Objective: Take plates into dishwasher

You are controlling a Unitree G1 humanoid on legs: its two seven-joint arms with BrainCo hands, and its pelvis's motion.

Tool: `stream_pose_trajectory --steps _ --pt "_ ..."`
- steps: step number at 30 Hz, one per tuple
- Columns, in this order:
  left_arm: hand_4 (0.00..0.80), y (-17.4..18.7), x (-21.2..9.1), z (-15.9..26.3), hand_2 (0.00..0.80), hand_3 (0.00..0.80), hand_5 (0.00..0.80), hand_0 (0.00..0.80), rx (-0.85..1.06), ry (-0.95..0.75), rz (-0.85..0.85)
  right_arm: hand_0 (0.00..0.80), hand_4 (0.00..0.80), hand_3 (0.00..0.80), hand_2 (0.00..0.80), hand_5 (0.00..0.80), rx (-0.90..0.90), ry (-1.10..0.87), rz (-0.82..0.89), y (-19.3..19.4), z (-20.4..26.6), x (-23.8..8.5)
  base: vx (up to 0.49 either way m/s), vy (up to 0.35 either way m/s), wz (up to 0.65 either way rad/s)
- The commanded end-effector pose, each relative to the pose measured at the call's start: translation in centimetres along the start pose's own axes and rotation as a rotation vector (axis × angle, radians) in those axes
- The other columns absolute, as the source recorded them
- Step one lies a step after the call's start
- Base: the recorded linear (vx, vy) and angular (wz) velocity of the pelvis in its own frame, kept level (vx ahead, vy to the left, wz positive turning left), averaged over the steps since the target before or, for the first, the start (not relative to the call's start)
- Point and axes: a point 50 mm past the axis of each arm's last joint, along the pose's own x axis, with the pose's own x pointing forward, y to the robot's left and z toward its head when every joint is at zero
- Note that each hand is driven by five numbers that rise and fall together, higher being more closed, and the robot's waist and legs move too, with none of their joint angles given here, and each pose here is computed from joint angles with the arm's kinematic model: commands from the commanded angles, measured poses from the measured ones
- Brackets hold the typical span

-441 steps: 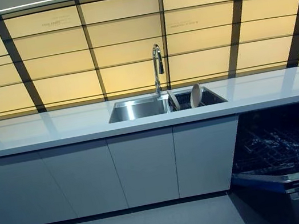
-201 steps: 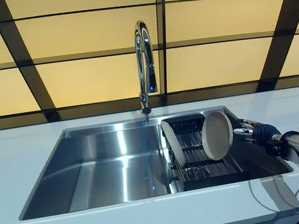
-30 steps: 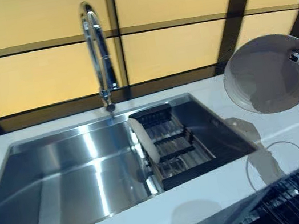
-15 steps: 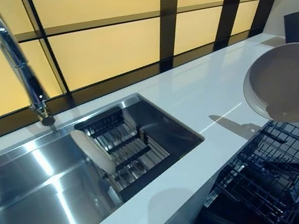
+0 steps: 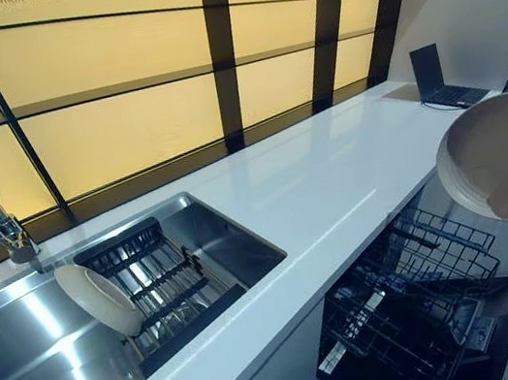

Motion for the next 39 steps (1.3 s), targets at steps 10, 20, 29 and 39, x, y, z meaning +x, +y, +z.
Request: stream_pose_trajectory --steps 10,20,29,39 --pt "0.0 0.3 0.3 1.8 0.0 0.0 0.0 0.0 0.044 -0.06 0.014 0.8 0.8 0.8 0.8 0.8 -0.122 -0.069 -0.013 3.2 -0.2 -0.4 -0.028 -0.063 0.0" --pt "0.0 0.1 0.6 3.7 0.0 0.0 0.0 0.0 0.053 -0.113 0.018 0.8 0.8 0.8 0.8 0.8 -0.152 -0.027 0.018 6.6 -2.0 -1.4 -0.013 -0.001 0.0" --pt "0.0 -0.4 0.8 4.6 0.0 0.0 0.0 0.0 0.064 -0.122 0.008 0.8 0.8 0.8 0.8 0.8 -0.135 0.053 0.007 8.6 -5.0 -3.2 -0.023 -0.007 0.04" --pt "0.0 -0.7 0.8 5.3 0.0 0.0 0.0 0.0 0.071 -0.147 0.001 0.8 0.8 0.8 0.8 0.8 -0.176 0.073 0.006 9.2 -6.3 -4.0 0.0 0.0 0.02"
